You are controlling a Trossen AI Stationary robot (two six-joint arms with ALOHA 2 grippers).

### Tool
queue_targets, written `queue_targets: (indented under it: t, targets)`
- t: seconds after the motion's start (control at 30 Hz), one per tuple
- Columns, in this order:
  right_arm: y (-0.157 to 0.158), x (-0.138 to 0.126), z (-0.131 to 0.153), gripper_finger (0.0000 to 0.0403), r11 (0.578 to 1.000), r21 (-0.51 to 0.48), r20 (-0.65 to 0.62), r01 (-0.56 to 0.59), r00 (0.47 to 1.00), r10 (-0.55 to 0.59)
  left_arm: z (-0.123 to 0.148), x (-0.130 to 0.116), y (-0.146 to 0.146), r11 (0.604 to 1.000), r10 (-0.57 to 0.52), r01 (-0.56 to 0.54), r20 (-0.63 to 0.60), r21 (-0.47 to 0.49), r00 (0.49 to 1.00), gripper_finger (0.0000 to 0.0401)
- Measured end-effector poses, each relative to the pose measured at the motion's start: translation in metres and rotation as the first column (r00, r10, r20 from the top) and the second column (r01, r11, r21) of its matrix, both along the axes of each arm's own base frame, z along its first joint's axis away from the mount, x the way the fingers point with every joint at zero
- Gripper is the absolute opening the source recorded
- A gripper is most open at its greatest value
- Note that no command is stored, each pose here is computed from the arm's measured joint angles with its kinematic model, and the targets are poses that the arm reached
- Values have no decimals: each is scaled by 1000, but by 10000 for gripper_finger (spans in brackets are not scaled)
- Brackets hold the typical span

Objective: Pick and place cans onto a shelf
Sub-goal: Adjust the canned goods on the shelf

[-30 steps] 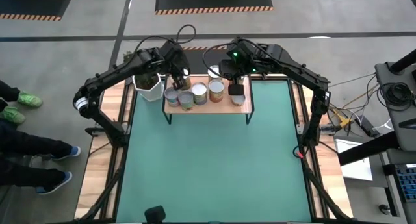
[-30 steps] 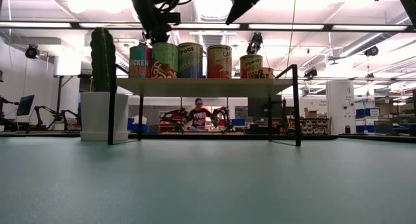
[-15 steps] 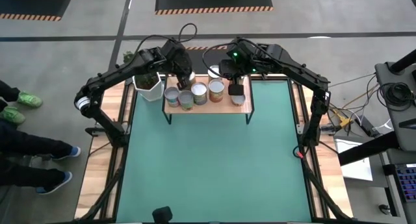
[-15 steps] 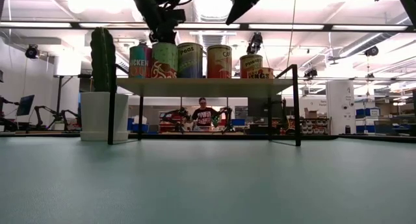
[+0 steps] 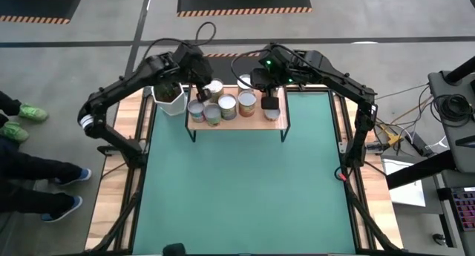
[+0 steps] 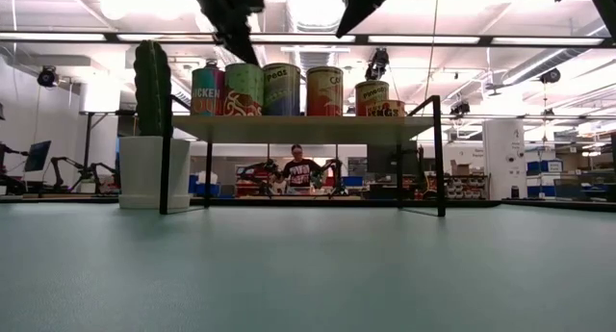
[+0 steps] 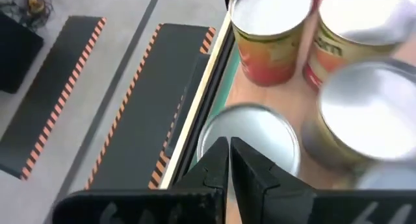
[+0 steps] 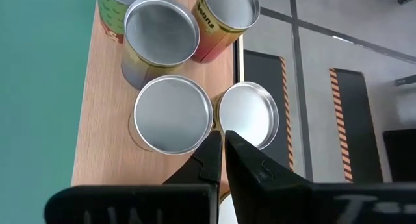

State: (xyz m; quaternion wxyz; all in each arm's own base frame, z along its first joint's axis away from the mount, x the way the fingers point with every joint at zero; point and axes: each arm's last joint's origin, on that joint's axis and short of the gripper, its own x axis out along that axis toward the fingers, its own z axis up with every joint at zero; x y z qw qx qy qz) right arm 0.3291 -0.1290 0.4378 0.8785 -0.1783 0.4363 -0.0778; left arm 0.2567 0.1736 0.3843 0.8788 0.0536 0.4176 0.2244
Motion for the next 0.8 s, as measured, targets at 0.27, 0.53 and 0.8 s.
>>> queue_targets:
  t: [0.27, 0.53, 0.8]
  targets:
    - [1, -3, -3, 9, 999, 33, -32, 23, 999, -22, -2, -30, -15, 999, -18, 14, -107, -38, 994, 0]
    - [1, -4, -3, 9, 998, 49, -37, 38, 999, -36, -26, -17, -1, 999, 14, -20, -135, -41, 991, 0]
    - [2, -4, -3, 9, 998, 51, -37, 40, 999, -38, -33, -7, 6, 999, 21, -26, -131, -39, 991, 0]
